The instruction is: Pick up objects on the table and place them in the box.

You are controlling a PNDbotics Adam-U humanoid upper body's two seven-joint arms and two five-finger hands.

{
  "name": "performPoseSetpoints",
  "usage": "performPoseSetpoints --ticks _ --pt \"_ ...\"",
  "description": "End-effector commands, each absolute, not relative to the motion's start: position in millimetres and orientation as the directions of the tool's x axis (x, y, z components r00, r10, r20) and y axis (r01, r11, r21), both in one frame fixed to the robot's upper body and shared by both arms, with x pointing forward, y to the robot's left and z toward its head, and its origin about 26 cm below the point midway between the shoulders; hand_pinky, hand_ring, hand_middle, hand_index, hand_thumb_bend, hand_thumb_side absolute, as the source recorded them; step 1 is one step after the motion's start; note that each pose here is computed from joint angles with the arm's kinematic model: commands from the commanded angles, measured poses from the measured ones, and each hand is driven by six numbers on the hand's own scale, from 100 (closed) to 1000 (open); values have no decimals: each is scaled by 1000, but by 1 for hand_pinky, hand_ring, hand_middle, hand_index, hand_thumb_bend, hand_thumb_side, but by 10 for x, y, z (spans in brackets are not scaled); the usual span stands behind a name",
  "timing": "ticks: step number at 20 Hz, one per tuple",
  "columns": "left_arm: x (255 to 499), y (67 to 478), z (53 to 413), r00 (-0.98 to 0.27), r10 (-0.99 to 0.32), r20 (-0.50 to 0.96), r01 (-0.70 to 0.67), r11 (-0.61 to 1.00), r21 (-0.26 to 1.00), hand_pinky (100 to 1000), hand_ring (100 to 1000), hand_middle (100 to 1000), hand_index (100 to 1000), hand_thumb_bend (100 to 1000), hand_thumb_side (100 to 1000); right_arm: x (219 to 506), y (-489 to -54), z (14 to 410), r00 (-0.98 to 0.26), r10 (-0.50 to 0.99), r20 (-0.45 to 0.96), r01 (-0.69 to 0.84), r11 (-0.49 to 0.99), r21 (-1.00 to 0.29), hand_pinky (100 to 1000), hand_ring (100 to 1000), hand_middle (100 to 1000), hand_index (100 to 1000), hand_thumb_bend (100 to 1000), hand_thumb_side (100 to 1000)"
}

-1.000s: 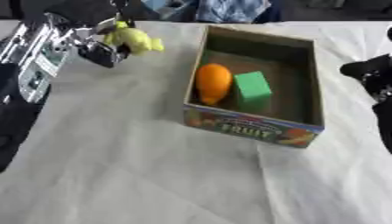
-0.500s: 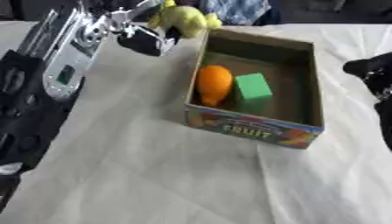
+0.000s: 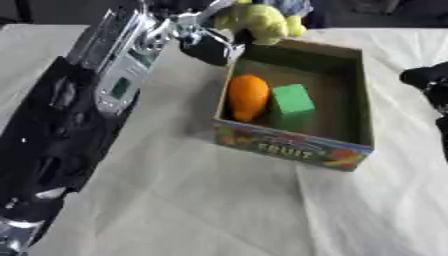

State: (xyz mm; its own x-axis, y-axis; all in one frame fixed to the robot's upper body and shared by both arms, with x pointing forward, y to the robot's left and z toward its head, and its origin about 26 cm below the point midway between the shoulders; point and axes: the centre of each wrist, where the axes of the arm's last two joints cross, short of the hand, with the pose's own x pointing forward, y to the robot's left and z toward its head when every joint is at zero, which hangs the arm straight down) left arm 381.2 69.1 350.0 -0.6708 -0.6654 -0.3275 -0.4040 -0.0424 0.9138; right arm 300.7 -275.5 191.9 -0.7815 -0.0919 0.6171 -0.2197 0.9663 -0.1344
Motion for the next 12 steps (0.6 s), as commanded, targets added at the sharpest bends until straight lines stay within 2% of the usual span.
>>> performPoseSetpoints --ticks 1,12 --pt "3779 547 3545 -672 -646 -362 -430 -57 901 182 481 1000 634 100 165 2983 -2756 2006 -798 -103 593 -219 968 -126 802 714 574 980 374 1000" --pt "3971 396 3046 -693 -640 -332 -364 -87 927 180 480 1000 634 100 223 2985 -2755 2008 -797 -109 593 -199 976 -88 801 713 573 982 375 1000"
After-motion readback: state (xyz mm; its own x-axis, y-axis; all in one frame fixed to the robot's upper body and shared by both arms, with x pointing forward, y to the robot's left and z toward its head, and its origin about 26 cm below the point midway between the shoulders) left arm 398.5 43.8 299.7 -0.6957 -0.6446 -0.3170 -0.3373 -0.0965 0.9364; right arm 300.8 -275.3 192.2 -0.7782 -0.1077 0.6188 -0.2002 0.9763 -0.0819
